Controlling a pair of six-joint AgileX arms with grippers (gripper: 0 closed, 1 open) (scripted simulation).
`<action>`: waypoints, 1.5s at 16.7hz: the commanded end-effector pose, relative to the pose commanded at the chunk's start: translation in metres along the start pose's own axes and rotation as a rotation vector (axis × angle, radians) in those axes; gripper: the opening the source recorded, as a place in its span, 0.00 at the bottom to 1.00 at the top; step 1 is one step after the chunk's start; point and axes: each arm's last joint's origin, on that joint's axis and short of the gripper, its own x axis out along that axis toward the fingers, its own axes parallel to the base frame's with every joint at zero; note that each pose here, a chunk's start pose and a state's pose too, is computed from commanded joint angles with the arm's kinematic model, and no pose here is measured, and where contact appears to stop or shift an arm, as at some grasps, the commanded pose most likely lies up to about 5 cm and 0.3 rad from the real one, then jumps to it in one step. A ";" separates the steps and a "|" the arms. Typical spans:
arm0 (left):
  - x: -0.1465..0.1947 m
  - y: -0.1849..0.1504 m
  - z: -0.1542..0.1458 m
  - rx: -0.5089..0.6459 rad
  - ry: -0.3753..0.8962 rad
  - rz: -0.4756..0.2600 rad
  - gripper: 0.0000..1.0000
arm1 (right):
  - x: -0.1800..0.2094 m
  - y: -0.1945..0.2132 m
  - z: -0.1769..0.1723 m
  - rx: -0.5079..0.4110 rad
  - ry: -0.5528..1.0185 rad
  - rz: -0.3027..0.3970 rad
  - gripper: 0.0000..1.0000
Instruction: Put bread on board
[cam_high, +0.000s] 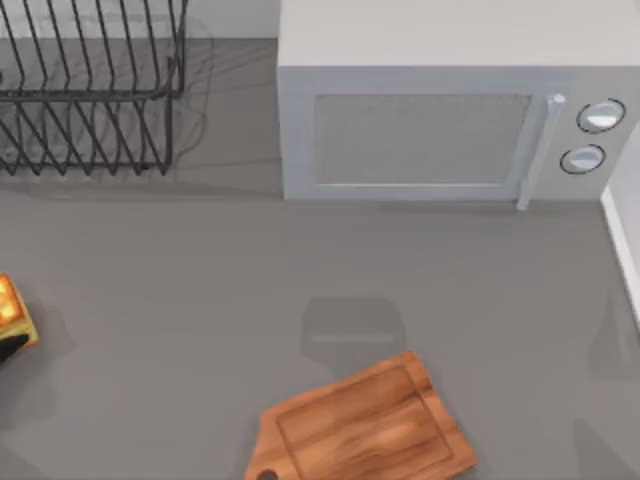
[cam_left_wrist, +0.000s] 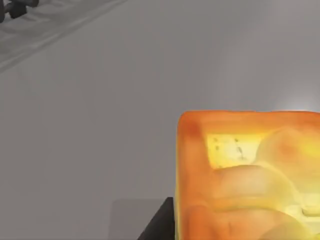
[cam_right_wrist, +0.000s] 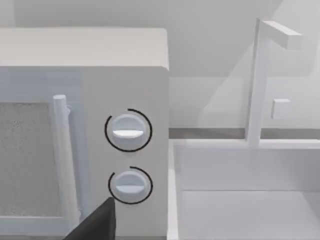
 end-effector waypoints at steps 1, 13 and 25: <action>0.000 0.000 0.000 0.000 0.000 0.000 0.17 | 0.000 0.000 0.000 0.000 0.000 0.000 1.00; -0.001 0.000 0.000 0.000 0.000 0.002 0.00 | 0.000 0.000 0.000 0.000 0.000 0.000 1.00; -0.030 0.000 0.095 0.001 0.000 0.003 0.00 | 0.000 0.000 0.000 0.000 0.000 0.000 1.00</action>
